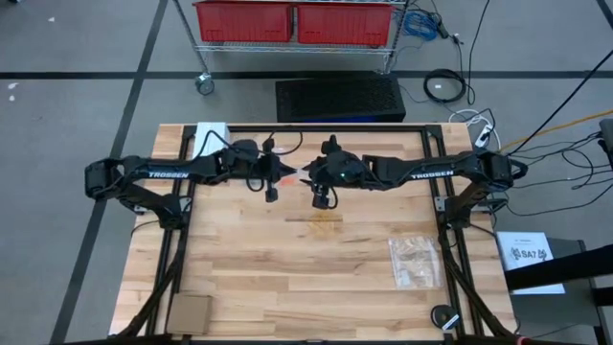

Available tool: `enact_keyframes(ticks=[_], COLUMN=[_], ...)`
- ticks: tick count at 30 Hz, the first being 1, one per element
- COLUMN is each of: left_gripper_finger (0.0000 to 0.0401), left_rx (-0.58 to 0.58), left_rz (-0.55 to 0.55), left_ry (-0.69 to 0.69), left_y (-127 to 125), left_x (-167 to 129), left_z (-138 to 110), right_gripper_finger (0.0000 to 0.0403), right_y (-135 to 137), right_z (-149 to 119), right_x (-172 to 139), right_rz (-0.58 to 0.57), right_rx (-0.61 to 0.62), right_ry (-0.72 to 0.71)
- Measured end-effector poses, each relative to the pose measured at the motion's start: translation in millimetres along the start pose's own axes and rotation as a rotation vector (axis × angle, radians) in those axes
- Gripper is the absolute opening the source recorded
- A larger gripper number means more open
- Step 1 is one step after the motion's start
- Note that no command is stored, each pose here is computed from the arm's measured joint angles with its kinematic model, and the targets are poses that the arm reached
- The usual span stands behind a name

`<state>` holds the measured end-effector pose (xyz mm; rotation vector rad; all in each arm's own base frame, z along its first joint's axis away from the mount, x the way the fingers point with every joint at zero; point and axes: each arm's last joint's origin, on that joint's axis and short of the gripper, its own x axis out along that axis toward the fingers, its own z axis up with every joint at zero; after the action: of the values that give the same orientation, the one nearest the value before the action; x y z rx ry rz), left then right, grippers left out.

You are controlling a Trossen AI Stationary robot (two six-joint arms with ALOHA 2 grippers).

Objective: Sort rubber bands
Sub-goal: Close the top right transparent zip bag

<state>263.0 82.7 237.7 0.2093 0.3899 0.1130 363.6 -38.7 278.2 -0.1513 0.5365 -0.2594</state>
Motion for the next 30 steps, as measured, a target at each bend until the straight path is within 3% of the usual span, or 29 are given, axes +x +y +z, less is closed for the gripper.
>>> enact_keyframes(ticks=[6,10,17,30], left_gripper_finger=[0.0,0.0,0.0,0.0], left_rx=[0.003,0.001,0.0,0.011], left_rz=[0.006,0.006,0.008,-0.008], left_ry=[-0.018,-0.019,-0.027,-0.057], left_y=[0.5,0.6,0.7,-4.3], left_x=[0.0,0.0,0.0,0.6], left_z=[1.8,1.8,2.5,6.5], right_gripper_finger=[0.0128,0.0114,0.0073,0.0066], right_y=[2.4,1.1,1.3,1.2], right_z=[-3.9,-5.6,-5.2,-4.6], right_x=[10.1,13.4,13.3,13.4], right_rz=[-0.01,-0.101,-0.101,-0.098], right_rx=[-0.021,-0.057,-0.073,-0.107], right_ry=[0.003,0.018,0.015,0.01])
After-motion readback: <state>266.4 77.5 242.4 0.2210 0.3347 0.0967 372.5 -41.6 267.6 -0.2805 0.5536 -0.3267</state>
